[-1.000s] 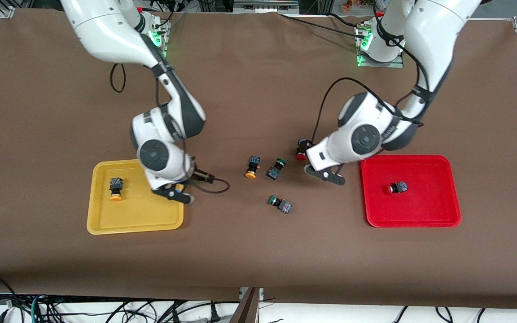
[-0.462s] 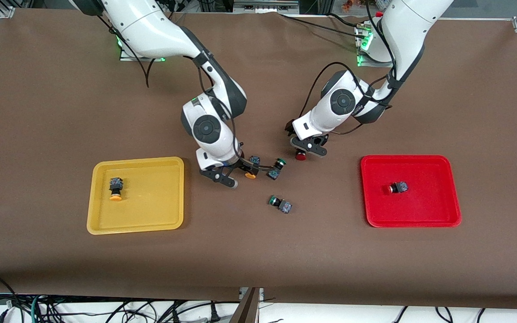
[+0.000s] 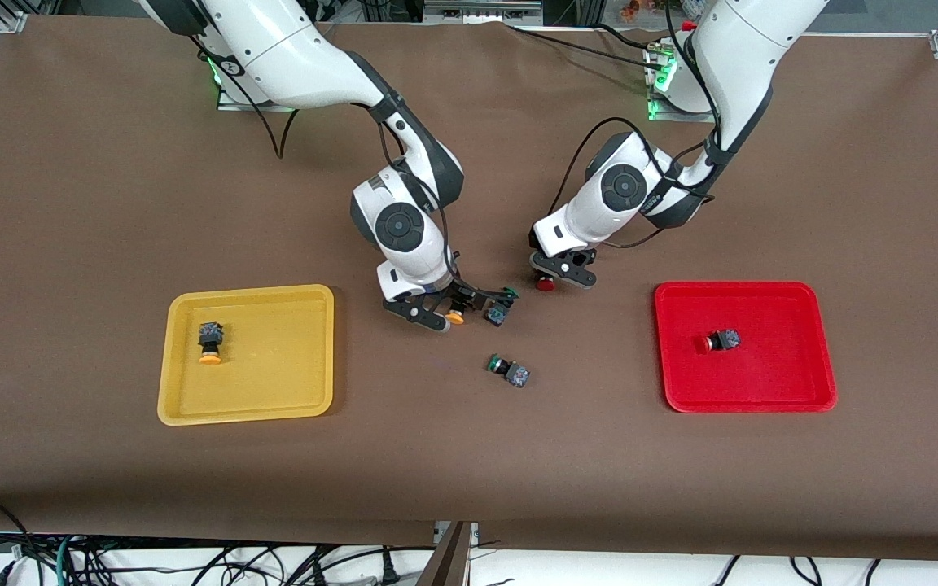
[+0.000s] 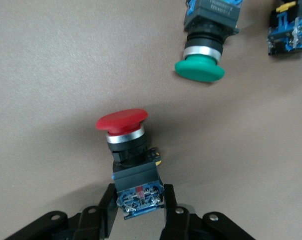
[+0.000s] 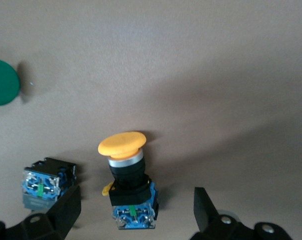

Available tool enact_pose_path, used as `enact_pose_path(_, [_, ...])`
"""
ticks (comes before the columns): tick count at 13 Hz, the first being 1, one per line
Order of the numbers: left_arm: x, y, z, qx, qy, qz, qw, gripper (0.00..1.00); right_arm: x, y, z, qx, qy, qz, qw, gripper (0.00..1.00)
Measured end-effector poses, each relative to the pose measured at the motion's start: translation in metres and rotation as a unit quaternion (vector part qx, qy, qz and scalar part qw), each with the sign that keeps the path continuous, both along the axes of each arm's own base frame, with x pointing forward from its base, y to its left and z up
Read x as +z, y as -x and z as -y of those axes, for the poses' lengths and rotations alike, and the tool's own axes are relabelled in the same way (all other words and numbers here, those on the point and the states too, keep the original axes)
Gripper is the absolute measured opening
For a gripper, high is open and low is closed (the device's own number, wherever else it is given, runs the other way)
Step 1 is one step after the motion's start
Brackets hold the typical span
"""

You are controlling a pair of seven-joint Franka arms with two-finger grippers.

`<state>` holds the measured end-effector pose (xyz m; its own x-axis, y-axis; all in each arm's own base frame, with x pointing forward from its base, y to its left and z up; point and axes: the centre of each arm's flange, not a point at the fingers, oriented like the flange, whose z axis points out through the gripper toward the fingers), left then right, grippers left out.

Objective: Place red and yellow buttons in trays
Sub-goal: 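Grasp the yellow button with the right gripper while the left grasps red, then carry the yellow button to the yellow tray while the left carries red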

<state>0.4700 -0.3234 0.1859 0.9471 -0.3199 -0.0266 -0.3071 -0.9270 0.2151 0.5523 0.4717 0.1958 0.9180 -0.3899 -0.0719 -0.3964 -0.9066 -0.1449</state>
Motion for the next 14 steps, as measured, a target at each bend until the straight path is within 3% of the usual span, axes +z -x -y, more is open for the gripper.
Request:
enact_pose_path(2, [0.004, -0.011, -0.012, 0.006, -0.005, 0.002, 1.000, 0.41, -0.007, 0.009, -0.008, 0.008, 0.003, -0.004, 1.000, 1.00])
enact_pose_path(4, [0.030, -0.040, -0.043, -0.011, -0.034, -0.019, 0.999, 0.41, -0.011, 0.017, -0.017, 0.016, 0.003, -0.004, 1.000, 0.94])
enact_pose_path(6, [0.085, -0.083, -0.082, -0.052, -0.058, -0.047, 0.996, 0.41, -0.011, 0.018, -0.018, 0.017, 0.003, -0.003, 1.000, 0.70])
enact_pose_path(8, [0.125, -0.120, -0.127, -0.111, -0.077, -0.037, 0.990, 0.41, -0.011, 0.013, -0.013, 0.017, 0.005, 0.001, 1.000, 0.46])
enact_pose_path(9, [0.129, -0.131, -0.150, -0.145, -0.090, -0.025, 0.985, 0.41, -0.010, 0.012, -0.012, 0.022, 0.005, 0.003, 1.000, 0.41])
enact_pose_path(11, [0.115, -0.146, -0.197, -0.221, -0.122, -0.016, 0.968, 0.41, -0.008, 0.004, -0.005, 0.028, 0.006, 0.012, 1.000, 0.41])
enact_pose_path(14, [0.084, -0.166, -0.265, -0.306, -0.152, -0.001, 0.940, 0.41, 0.019, -0.033, 0.036, 0.043, 0.011, 0.025, 0.999, 0.41])
